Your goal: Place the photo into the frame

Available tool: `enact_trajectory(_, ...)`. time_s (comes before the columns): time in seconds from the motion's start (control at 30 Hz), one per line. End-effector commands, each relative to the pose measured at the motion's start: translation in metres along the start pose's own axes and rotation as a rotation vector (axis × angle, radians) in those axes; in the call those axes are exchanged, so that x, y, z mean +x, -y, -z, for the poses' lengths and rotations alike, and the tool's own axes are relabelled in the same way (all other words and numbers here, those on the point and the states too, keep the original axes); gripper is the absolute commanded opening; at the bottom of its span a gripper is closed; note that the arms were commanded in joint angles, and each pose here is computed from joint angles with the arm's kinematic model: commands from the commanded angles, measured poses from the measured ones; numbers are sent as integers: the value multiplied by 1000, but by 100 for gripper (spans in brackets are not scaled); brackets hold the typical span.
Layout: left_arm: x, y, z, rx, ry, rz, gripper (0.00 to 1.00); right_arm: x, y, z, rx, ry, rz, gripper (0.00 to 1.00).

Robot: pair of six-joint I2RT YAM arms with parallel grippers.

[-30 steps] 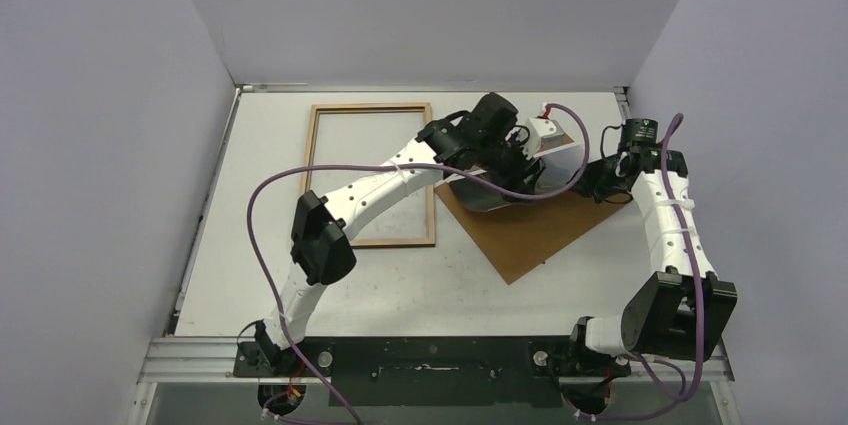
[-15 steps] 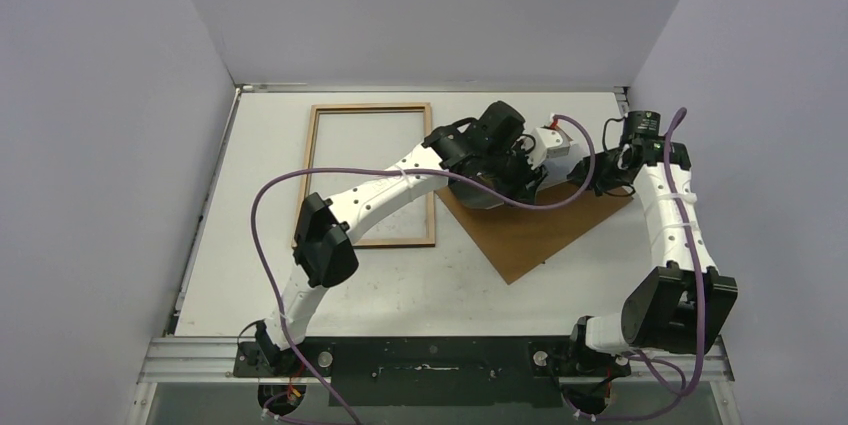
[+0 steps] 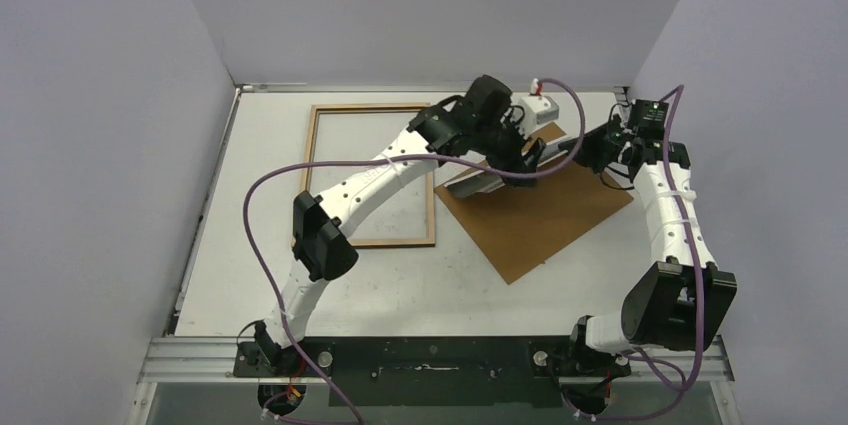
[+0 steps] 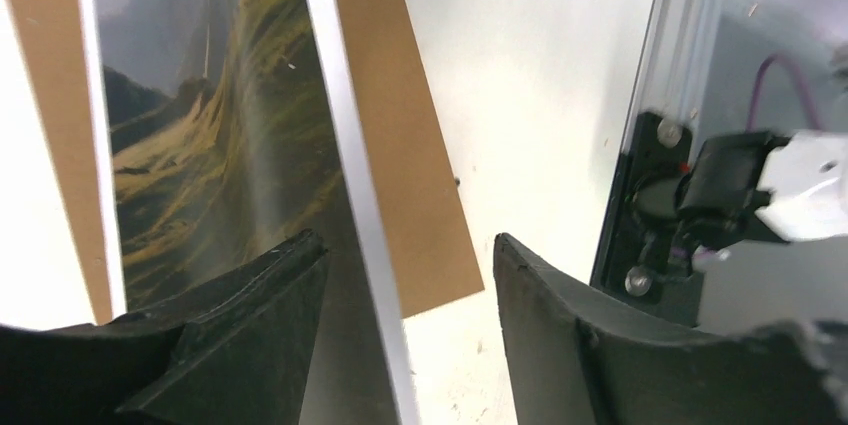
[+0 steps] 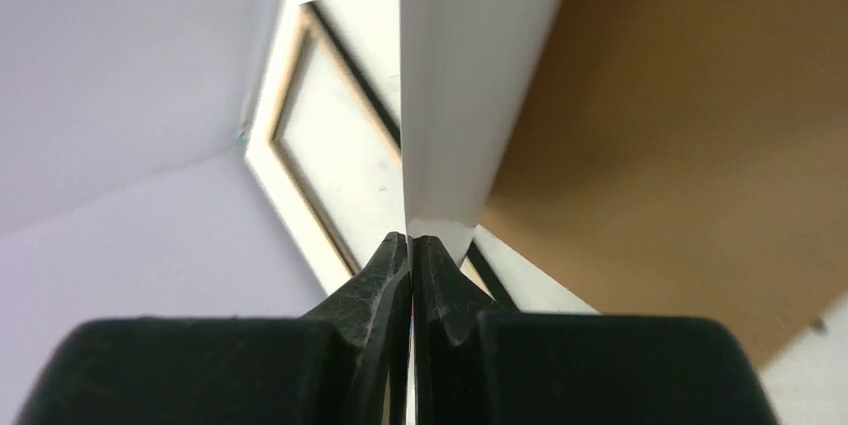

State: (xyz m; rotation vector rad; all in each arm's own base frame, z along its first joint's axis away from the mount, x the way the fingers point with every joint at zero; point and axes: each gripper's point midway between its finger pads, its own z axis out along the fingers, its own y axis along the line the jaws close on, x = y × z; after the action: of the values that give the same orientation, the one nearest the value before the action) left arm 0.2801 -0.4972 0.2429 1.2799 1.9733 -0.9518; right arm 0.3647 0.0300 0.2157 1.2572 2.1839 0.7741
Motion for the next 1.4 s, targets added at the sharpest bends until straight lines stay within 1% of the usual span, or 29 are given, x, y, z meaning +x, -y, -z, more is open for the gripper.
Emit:
enact_trajectory(0.0,-77,-16,81,47,248,101,61,-2,-105,30,-514,-1,412,0)
enact_trajectory(0.07,-86,-19,103,52,298,121,62,9,-119,41,-532,-23,588,0)
enact_trajectory(0.13,-90,-25,120,34,321,133,63,17,-120,45,-492,-51,710,0)
enact_trajectory(0.17,-91,-28,126,25,326,137,63,22,-118,44,-478,-82,743,0)
enact_trajectory(0.27,-88,-46,141,-52,332,159,63,32,-125,47,-508,-130,827,0)
enact_trajectory(0.47,-68,-113,174,-292,338,300,63,63,-134,64,-588,-222,1036,0)
enact_trajectory(0.6,-49,-148,197,-434,327,358,63,90,-131,72,-632,-311,1104,0)
enact_trajectory(0.7,-32,-168,207,-514,303,396,64,101,-122,73,-615,-360,1121,0)
enact_trajectory(0.8,-19,-183,213,-547,298,438,64,108,-118,75,-605,-393,1151,0)
enact_trajectory(0.93,-8,-195,215,-549,290,485,63,113,-116,77,-575,-410,1186,0)
enact_trajectory(1.03,-10,-195,216,-529,300,492,63,108,-117,72,-520,-394,1176,0)
enact_trajectory(1.17,-14,-191,215,-508,308,484,63,94,-122,60,-420,-316,1082,0)
enact_trajectory(1.37,-25,-167,203,-427,325,460,64,67,-137,43,-282,-162,823,0)
